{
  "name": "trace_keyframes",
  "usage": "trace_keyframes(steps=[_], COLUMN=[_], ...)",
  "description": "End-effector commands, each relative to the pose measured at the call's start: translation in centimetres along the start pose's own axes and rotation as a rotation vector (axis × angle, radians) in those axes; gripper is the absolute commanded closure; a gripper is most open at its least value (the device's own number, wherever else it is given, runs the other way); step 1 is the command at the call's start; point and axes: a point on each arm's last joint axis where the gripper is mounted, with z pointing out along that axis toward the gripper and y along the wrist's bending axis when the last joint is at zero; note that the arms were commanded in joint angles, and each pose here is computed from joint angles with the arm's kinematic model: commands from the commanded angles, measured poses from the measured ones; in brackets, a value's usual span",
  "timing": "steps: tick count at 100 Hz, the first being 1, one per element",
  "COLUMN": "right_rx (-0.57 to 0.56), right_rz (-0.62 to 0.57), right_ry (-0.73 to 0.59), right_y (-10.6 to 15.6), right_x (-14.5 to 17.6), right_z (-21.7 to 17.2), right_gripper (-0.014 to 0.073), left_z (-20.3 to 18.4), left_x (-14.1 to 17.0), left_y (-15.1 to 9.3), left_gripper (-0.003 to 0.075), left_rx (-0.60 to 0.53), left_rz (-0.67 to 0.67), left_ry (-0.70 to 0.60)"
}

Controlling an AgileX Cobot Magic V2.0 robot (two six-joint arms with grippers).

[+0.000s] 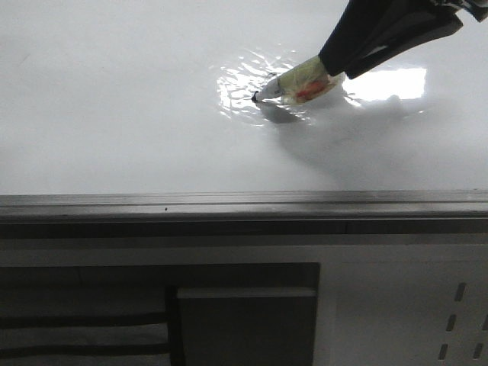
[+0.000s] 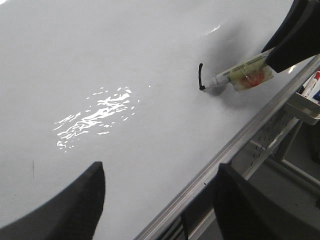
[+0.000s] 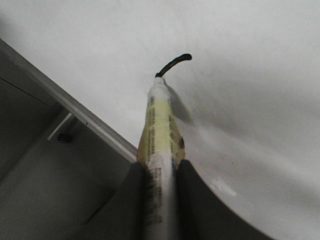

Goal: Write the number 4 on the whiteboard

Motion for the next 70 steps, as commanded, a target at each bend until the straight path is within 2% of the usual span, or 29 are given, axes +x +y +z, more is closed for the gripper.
trace_keyframes(steps=[1, 16, 26, 35, 57, 65, 70], right_rx=[0.101, 0.145, 0.115, 0.072, 0.093, 0.090, 0.064], right_rz=[-0.019, 0.021, 0.019, -0.036, -0.057, -0.047, -0.042], right_ry=[-0.066, -0.073, -0.099, -0.144, -0.206, -0.162, -0.081], right_y=[-1.4, -2.3, -1.4, -0.2, -0.1, -0.7, -1.0], right_x=[-0.7, 0.0, 0.0, -0.5, -1.4, -1.3, -0.8], right_z=[-2.3, -5.4, -6.3, -6.6, -5.4, -4.1, -2.8], right_gripper=[0.0631, 0.0631, 0.0631, 0.0631, 0.0631, 0.0631, 0.0631], left_z=[-0.4, -0.4, -0.4, -0.4, -0.5, -0.5, -0.5], left_x=[-1.4, -1.4, -1.4, -1.4, -1.5, -1.5, -1.5], left_y=[0.5, 0.5, 0.5, 0.5, 0.5, 0.6, 0.6], left_gripper=[0.0300, 0.0300, 0.0300, 0.0300, 0.0300, 0.0300, 0.0300], left_rx=[-0.044, -0.049, -0.049, -0.049, -0.052, -0.058, -0.059], left_rz=[-0.025, -0.021, -0.021, -0.021, -0.021, -0.021, -0.021], left_ry=[-0.088, -0.094, -0.094, -0.094, -0.097, -0.105, -0.106])
